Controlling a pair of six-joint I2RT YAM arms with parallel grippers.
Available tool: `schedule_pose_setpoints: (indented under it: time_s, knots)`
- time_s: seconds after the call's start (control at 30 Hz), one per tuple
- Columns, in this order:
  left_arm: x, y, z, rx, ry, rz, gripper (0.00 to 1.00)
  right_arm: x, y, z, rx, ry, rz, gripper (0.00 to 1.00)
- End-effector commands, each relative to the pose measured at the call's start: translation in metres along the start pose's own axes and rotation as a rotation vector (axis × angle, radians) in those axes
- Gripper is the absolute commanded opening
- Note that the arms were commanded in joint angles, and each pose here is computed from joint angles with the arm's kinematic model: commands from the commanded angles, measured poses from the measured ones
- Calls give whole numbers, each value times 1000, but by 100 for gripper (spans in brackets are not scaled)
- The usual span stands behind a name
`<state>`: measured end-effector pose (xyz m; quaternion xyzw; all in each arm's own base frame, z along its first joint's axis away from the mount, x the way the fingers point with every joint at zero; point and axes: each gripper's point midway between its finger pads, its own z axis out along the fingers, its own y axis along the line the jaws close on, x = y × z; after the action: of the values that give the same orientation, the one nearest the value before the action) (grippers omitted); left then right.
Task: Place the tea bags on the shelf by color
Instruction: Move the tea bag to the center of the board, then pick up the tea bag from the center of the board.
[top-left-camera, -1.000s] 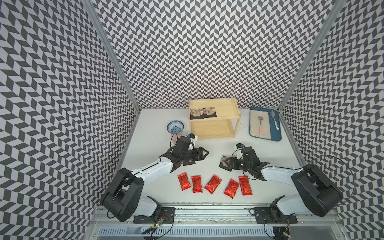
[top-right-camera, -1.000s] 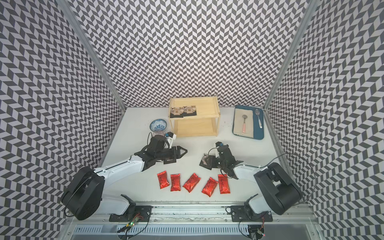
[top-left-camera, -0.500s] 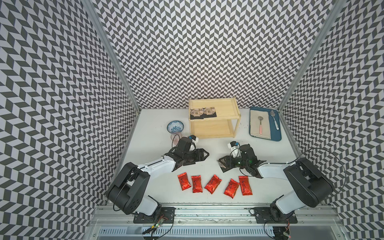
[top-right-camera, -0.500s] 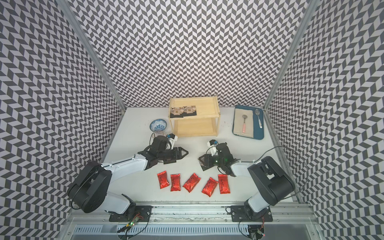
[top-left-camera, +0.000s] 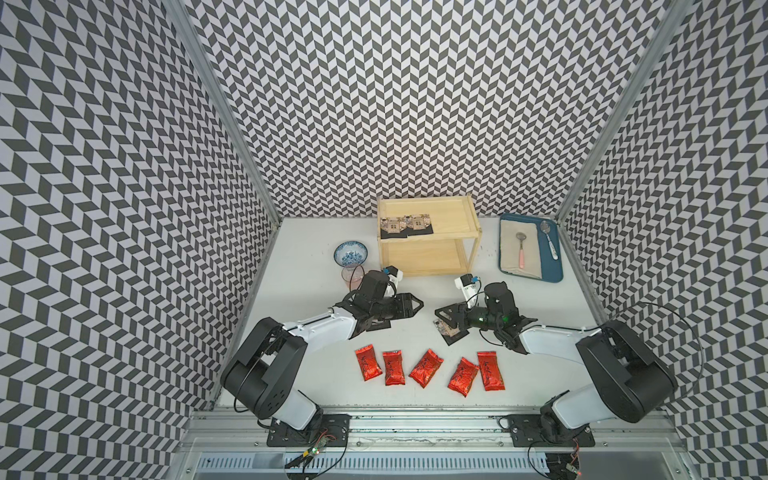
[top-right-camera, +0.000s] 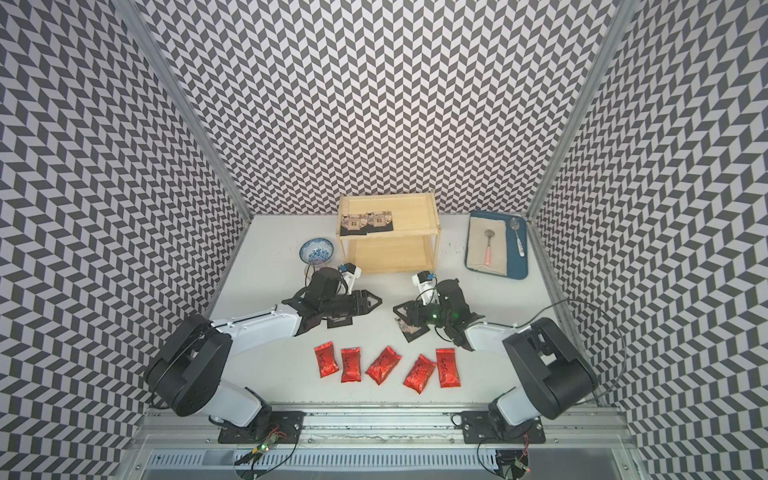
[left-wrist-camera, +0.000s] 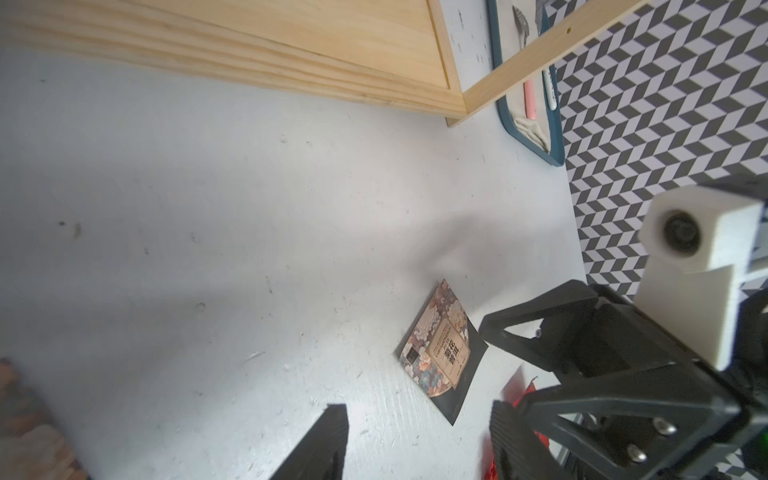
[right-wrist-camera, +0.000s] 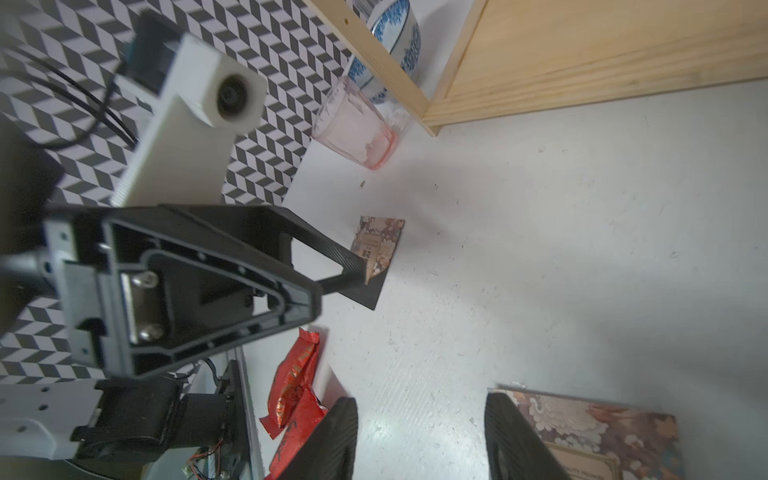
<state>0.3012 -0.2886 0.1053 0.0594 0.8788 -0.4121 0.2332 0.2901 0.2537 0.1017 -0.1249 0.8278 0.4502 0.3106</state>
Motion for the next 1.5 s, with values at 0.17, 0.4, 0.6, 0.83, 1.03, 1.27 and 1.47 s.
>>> schedule_pose_setpoints:
  time_s: [0.17,0.4,0.6,0.83,1.03,1.27,1.47]
  knots:
    - [-2,-38,14,137,3,93,54,-9,19,-23,-76,-111,50,53]
    - [-3,-51,23,201,-6,136,50,-1,8,-42,-45,-148,136,49]
    - [8,-35,41,178,30,111,47,6,-8,-55,14,-176,187,43]
    - [18,-40,58,221,81,93,46,18,-28,-60,80,-144,226,40]
    - [32,-43,60,223,118,88,46,24,-53,-63,135,-104,230,40]
    - [48,-43,72,213,177,95,47,29,-69,-57,141,-41,229,40]
    - [59,-26,89,180,231,53,46,29,-73,-53,128,-15,245,40]
